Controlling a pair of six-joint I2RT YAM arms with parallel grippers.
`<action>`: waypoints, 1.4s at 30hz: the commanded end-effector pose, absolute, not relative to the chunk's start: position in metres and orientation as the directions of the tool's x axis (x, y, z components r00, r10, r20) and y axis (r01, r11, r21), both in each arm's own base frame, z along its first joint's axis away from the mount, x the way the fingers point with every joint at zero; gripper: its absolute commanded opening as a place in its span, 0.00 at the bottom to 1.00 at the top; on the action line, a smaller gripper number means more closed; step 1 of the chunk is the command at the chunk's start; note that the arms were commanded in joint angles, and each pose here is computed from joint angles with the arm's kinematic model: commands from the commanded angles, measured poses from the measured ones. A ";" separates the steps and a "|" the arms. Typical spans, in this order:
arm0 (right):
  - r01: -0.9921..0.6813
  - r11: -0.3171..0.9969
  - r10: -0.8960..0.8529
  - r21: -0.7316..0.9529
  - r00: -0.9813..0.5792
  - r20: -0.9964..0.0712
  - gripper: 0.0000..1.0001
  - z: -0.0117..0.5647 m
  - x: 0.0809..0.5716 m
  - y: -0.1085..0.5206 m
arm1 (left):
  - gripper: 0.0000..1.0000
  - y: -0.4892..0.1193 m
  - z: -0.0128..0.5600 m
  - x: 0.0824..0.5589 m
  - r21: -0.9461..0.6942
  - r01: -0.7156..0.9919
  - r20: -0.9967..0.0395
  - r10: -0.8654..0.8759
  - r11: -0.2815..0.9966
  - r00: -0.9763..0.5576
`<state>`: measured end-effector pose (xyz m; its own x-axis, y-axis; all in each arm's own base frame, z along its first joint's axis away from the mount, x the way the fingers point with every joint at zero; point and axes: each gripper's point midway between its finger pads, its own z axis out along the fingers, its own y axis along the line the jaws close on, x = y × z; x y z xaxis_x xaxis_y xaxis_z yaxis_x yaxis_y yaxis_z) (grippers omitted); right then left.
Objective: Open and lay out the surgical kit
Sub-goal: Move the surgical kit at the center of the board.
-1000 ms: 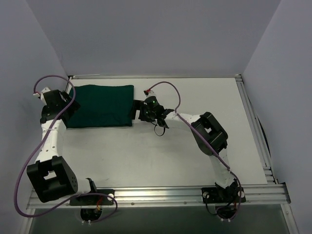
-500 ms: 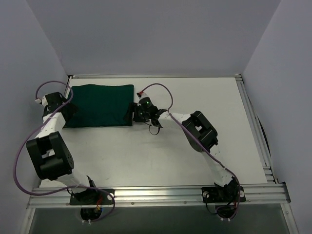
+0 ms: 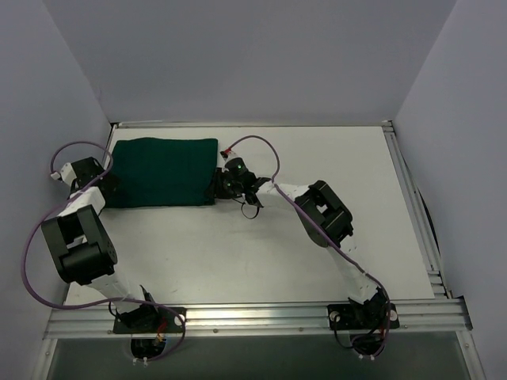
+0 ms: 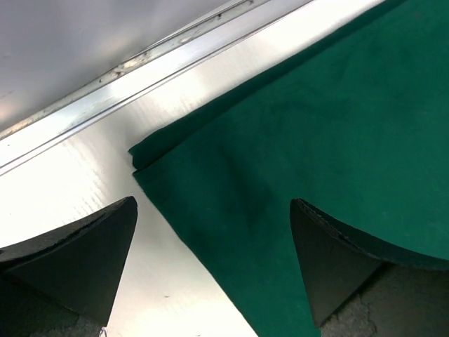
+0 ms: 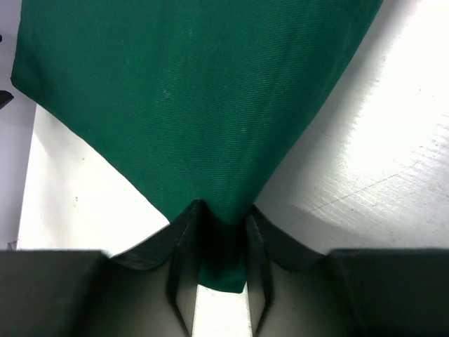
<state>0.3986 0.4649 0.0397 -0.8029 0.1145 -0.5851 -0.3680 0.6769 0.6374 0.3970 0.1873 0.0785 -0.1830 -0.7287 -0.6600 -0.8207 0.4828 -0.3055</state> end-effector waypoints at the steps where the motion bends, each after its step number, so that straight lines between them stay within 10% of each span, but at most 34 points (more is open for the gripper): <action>1: -0.388 0.663 0.109 0.640 -0.796 -0.595 0.17 0.043 0.401 0.473 | 1.00 0.204 0.086 0.400 -0.342 -0.833 -0.691 -0.717 0.435 -0.091; 17: -0.395 0.679 0.097 0.619 -0.788 -0.608 0.02 0.044 0.402 0.469 | 0.74 0.210 0.047 0.413 -0.349 -0.831 -0.608 -0.780 0.432 -0.150; 27: -0.366 0.695 0.124 0.619 -0.787 -0.605 0.00 0.043 0.407 0.456 | 0.04 0.205 0.038 0.412 -0.343 -0.826 -0.579 -0.793 0.447 -0.188; 42: -0.235 0.821 0.153 0.521 -0.788 -0.597 0.00 0.035 0.420 0.336 | 0.02 0.092 0.060 0.404 -0.413 -0.751 -0.496 -0.819 0.515 -0.289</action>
<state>0.4093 0.3848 0.0248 -0.8069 0.1581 -0.5692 -0.2755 0.7516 0.5993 0.4036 0.1241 0.0357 -0.2960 -0.8168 -0.4953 -0.7846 0.5036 -0.3616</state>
